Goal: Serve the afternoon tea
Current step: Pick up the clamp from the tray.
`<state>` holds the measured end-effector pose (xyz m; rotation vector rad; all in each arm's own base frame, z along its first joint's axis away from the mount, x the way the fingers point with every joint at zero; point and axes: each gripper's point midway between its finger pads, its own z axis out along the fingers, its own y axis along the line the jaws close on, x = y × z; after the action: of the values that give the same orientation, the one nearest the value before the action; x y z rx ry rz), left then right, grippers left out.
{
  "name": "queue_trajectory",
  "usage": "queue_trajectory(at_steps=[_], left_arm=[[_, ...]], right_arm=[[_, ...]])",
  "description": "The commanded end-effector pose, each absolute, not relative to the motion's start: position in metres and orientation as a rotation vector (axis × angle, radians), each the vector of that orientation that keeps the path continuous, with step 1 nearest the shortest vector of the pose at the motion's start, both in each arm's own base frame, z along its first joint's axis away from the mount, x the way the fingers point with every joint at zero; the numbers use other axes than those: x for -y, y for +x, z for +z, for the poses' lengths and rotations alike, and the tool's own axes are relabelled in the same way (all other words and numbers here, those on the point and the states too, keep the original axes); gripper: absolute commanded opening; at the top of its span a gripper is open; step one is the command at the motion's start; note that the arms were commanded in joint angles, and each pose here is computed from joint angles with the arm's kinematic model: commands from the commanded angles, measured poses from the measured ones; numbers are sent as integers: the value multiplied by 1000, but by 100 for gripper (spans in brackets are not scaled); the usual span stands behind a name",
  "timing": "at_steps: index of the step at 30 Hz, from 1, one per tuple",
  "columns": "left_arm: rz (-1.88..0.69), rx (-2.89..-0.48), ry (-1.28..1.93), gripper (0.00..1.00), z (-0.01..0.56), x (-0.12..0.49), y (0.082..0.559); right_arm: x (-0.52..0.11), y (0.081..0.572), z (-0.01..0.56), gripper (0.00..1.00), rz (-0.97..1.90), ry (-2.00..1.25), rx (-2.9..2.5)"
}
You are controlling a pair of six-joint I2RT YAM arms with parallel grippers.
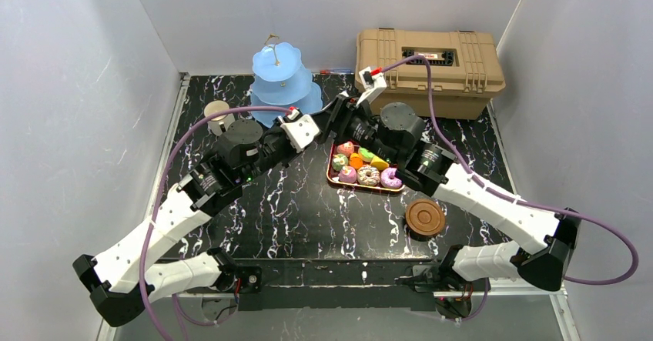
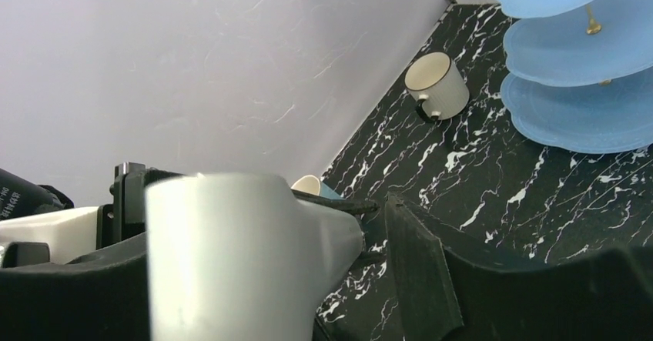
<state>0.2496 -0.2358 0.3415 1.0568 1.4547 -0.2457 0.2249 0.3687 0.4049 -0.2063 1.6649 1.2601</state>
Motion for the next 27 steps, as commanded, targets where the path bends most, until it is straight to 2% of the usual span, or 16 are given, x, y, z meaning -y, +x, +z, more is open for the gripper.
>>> queue_trajectory(at_steps=[1,10,12,13,15,16,18,20,24,27], left_arm=[[-254,-1427,1008,6,363,234,249],[-317,-1415,1028,7,368,241,241],[-330,-1408,1034,9,370,243,240],[-334,-1408,1038,16,371,244,240],[-343,-1414,1046,59,372,245,239],[-349,-1419,1045,76,373,245,238],[-356,-1453,1039,93,372,243,236],[-374,-1498,1023,98,372,242,235],[-437,-1582,973,98,374,237,237],[-436,-1656,835,98,385,224,266]], right_arm=[[-376,219,407,76,1312,-227,-1659],[-370,221,412,53,1283,-224,-1637],[-370,222,409,47,1270,-231,-1645],[-369,223,407,43,1257,-232,-1647],[-363,226,406,35,1220,-226,-1643],[-359,228,406,33,1192,-223,-1644],[-348,233,408,30,1122,-216,-1633],[-336,239,412,28,1036,-210,-1622],[-310,256,406,27,818,-217,-1648],[-292,268,392,25,657,-214,-1674]])
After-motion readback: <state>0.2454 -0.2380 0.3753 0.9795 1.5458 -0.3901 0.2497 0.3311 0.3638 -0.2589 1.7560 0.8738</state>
